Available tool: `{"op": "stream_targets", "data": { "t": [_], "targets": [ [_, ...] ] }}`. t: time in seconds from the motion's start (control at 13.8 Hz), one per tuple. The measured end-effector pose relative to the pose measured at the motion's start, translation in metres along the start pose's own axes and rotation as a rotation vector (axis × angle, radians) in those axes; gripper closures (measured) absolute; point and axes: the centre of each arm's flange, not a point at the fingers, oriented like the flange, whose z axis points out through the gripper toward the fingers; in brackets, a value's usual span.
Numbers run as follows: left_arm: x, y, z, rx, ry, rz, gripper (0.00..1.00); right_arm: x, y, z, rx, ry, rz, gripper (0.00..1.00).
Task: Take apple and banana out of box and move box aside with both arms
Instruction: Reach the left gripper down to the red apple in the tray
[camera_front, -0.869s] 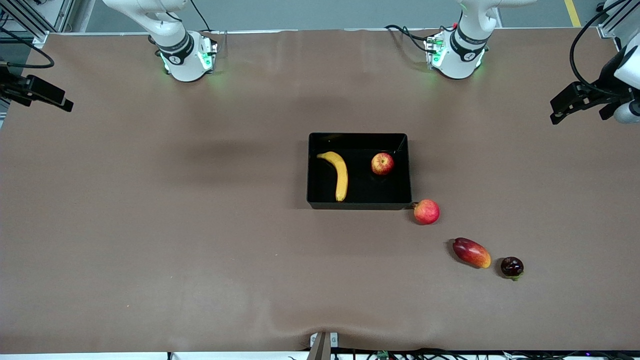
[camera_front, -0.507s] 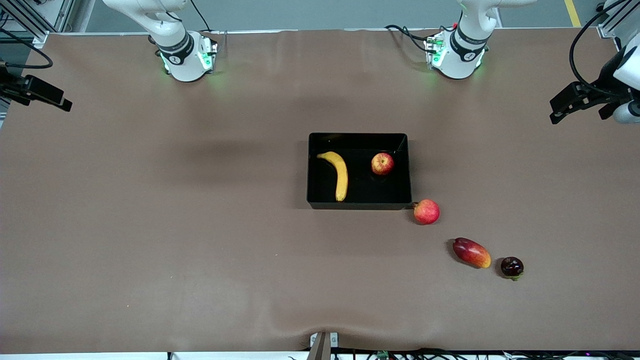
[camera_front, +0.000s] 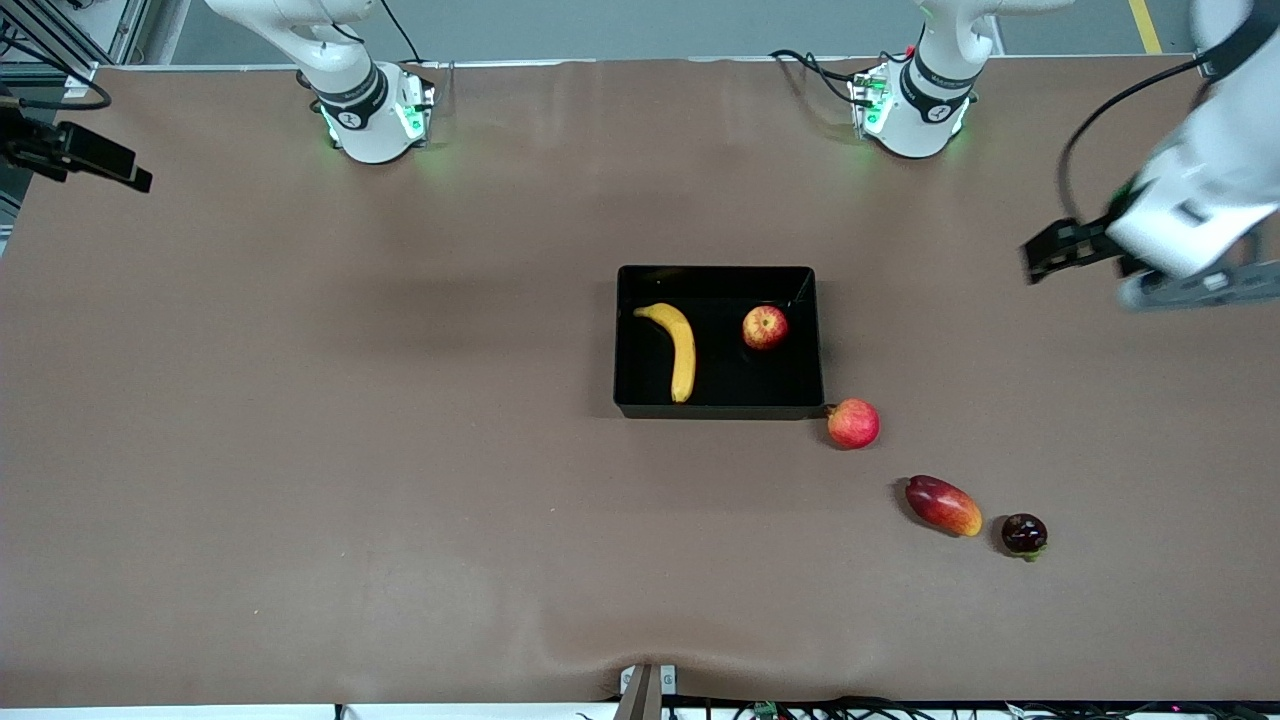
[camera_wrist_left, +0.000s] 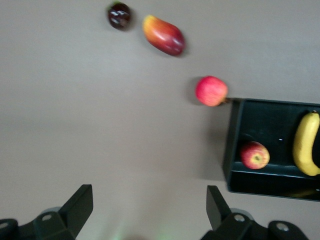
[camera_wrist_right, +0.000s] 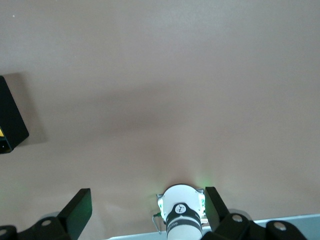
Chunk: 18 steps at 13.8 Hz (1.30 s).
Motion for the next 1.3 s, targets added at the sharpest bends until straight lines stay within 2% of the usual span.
{"op": "stream_targets", "data": {
  "t": [0.22,0.43,0.87,1.01,1.3],
  "targets": [
    [0.007,0.075,0.043,-0.015,-0.025,-0.063,0.00,0.000,-0.002,0.001,0.000,-0.005,-0.005,0.00],
    [0.007,0.121,0.091,-0.039,-0.030,-0.171,0.00,-0.001,-0.015,0.001,-0.002,0.000,-0.031,0.00],
    [-0.037,0.187,0.210,-0.084,-0.007,-0.434,0.00,-0.002,-0.021,-0.002,-0.002,0.016,-0.042,0.00],
    [-0.049,0.200,0.243,-0.068,-0.027,-0.505,0.00,-0.002,-0.021,-0.002,-0.002,0.015,-0.041,0.00],
    [-0.063,0.228,0.307,0.029,-0.016,-0.619,0.00,-0.002,-0.021,-0.002,-0.002,0.012,-0.041,0.00]
  ]
}}
